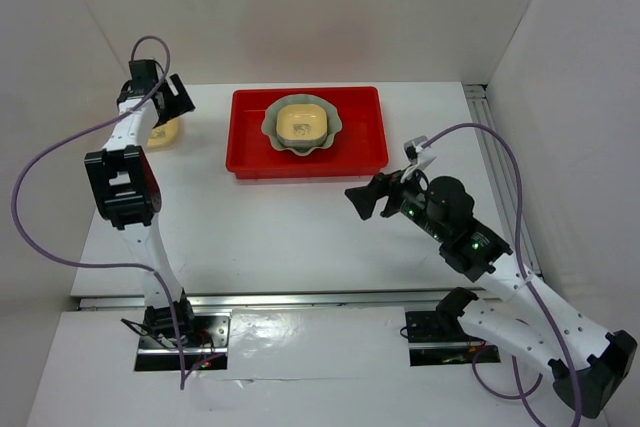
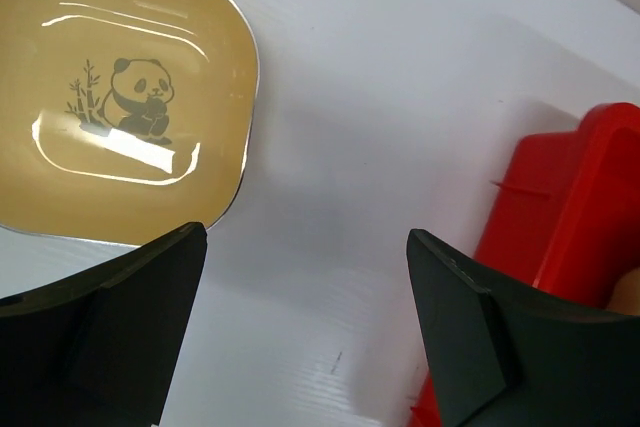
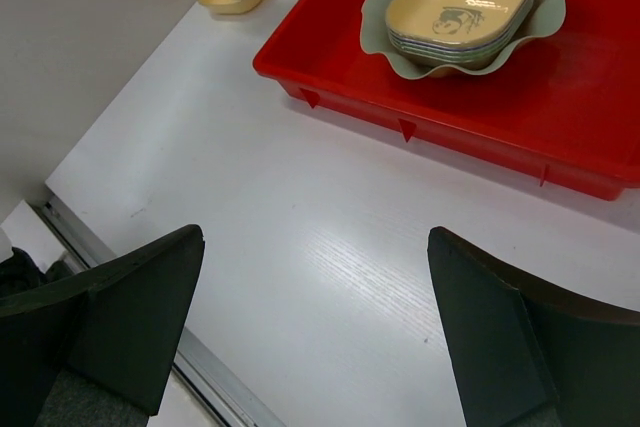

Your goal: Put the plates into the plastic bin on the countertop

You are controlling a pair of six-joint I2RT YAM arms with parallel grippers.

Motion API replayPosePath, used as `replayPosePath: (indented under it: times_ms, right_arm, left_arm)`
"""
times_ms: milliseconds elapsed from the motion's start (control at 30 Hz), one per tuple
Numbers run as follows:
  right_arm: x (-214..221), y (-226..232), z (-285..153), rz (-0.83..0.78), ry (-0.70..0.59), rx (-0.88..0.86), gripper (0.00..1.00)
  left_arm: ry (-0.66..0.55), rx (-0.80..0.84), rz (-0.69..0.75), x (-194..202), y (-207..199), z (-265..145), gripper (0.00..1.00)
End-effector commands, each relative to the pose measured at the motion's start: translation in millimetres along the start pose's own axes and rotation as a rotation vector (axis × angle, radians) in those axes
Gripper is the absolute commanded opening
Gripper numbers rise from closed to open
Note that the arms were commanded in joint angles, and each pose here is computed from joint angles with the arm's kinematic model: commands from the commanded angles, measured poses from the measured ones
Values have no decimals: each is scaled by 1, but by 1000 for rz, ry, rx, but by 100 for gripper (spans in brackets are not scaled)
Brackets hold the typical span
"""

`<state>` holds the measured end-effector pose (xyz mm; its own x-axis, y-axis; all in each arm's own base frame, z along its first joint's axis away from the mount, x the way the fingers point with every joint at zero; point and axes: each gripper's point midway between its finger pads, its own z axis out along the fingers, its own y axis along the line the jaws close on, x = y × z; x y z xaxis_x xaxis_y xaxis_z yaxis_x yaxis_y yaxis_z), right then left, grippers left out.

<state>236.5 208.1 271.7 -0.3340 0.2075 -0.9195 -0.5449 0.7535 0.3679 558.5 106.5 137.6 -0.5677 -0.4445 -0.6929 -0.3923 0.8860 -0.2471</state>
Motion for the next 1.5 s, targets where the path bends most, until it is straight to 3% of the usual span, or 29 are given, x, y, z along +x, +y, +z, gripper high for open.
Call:
replayPosePath:
  times_ms: [0, 200, 467, 533, 600, 633, 733, 767, 900, 1100, 1167, 1300, 1467]
  right_arm:
    - [-17, 5, -4, -23, -74, -27, 100]
    - [-8, 7, -7, -26, -46, -45, 100]
    - [-18, 9, -7, 6, -73, -42, 100]
    - [-21, 12, -8, 5, -78, -54, 100]
    - [-23, 9, -8, 16, -87, -32, 100]
    - [-23, 9, -8, 28, -87, -33, 100]
    - [-25, 11, -8, 38, -97, -37, 100]
    - [-25, 11, -8, 38, -97, -37, 100]
    - [-27, 12, -6, 58, -94, -37, 100]
    - [-45, 14, -20, 59, -134, -25, 100]
    - [-50, 14, -27, 60, -147, -17, 100]
    - [-69, 10, -36, 75, -190, 37, 100]
    - [-99, -11, -55, 58, -235, 202, 100]
  left_arm:
    - [1, -38, 30, 7, 13, 24, 94]
    - [47, -39, 20, 28, 19, 54, 94]
    - [99, -121, -30, 48, 51, 73, 86]
    - [103, -107, -54, 49, 48, 73, 74]
    - [121, -111, -63, 55, 55, 74, 71]
    - [109, -108, -72, 50, 53, 70, 54]
    - [93, -114, -87, 42, 51, 62, 21]
    - [92, -114, -100, 42, 50, 60, 2]
    - [46, -120, -148, 20, 43, 36, 0]
    - [-169, 5, -124, -53, -28, -62, 0]
    - [-198, 45, -90, -60, -63, -90, 0]
    - [-206, 154, -108, -54, -128, -133, 0]
    - [-142, 287, -69, 0, -233, -165, 0]
